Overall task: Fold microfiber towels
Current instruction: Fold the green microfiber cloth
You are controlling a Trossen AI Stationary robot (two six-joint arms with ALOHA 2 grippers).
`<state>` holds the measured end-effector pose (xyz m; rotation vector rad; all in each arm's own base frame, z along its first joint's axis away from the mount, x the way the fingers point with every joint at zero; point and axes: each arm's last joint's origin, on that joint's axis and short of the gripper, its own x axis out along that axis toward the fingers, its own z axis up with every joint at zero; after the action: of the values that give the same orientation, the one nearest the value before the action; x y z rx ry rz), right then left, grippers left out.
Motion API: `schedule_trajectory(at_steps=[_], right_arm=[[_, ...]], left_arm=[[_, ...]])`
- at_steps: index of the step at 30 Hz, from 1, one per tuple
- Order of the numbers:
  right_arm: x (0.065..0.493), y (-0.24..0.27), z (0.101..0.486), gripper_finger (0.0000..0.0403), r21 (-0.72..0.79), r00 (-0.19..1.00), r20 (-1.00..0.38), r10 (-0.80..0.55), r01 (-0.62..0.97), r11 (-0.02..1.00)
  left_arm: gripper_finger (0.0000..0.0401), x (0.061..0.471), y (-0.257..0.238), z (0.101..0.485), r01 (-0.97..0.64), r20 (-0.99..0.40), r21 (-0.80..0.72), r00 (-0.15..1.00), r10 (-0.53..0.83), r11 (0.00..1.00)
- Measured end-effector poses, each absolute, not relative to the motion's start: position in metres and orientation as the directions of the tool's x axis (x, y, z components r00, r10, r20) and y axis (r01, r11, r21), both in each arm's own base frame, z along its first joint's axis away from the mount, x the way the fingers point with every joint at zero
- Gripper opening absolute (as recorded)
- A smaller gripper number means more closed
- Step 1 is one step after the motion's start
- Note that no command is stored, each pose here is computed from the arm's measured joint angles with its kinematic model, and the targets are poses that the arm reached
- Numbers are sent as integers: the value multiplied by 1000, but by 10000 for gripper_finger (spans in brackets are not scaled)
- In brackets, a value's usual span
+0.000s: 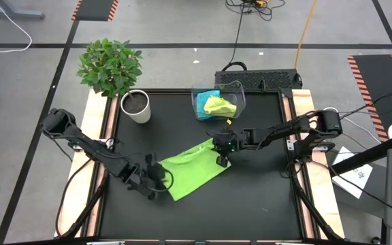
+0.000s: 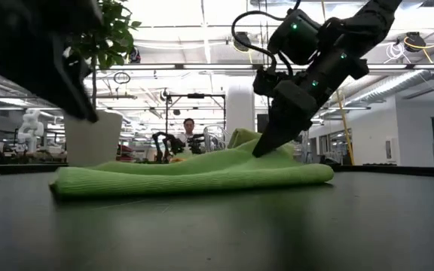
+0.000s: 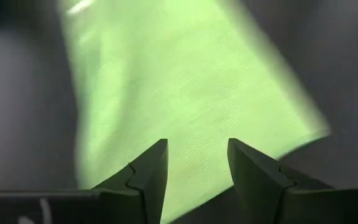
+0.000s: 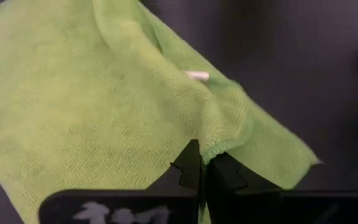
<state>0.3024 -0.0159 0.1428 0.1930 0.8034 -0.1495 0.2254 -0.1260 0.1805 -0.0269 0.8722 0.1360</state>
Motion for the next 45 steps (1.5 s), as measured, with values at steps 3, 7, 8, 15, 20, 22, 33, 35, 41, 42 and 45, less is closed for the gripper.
schedule_trajectory(at_steps=[3,7,8,15,20,22,33,35,41,42,45], right_arm=[[295,-17,139,0,112,671,-738,-71,227,967],[285,-18,129,0,130,642,-763,-75,266,955],[283,-18,127,0,127,634,-769,-79,272,954],[267,-19,112,0,204,603,-798,-21,301,932],[268,-13,110,11,244,653,-757,34,233,941],[269,-10,114,20,277,681,-727,93,166,946],[271,2,164,86,253,847,-502,174,-49,966],[269,4,169,92,227,853,-499,155,-44,973],[262,4,169,93,195,828,-559,55,67,978],[261,4,169,92,204,823,-566,54,76,976],[259,8,166,91,237,802,-593,71,90,967]], left_arm=[[170,232,-132,179,-50,-710,-37,704,9,998],[170,237,-129,166,-30,-692,-61,721,-21,998],[170,236,-126,162,-41,-701,-56,713,-10,998],[170,237,-110,146,-94,-708,-104,706,-7,990],[170,239,-101,143,-96,-693,-133,721,-24,986],[170,241,-99,144,-93,-683,-152,729,-37,984],[170,250,-105,127,-20,-690,-199,713,-125,980],[170,252,-106,123,-5,-691,-208,708,-143,978],[170,257,-100,117,-16,-695,-216,705,-142,976],[170,258,-99,118,-18,-692,-213,709,-138,977],[170,259,-95,118,-29,-692,-207,710,-126,978]])
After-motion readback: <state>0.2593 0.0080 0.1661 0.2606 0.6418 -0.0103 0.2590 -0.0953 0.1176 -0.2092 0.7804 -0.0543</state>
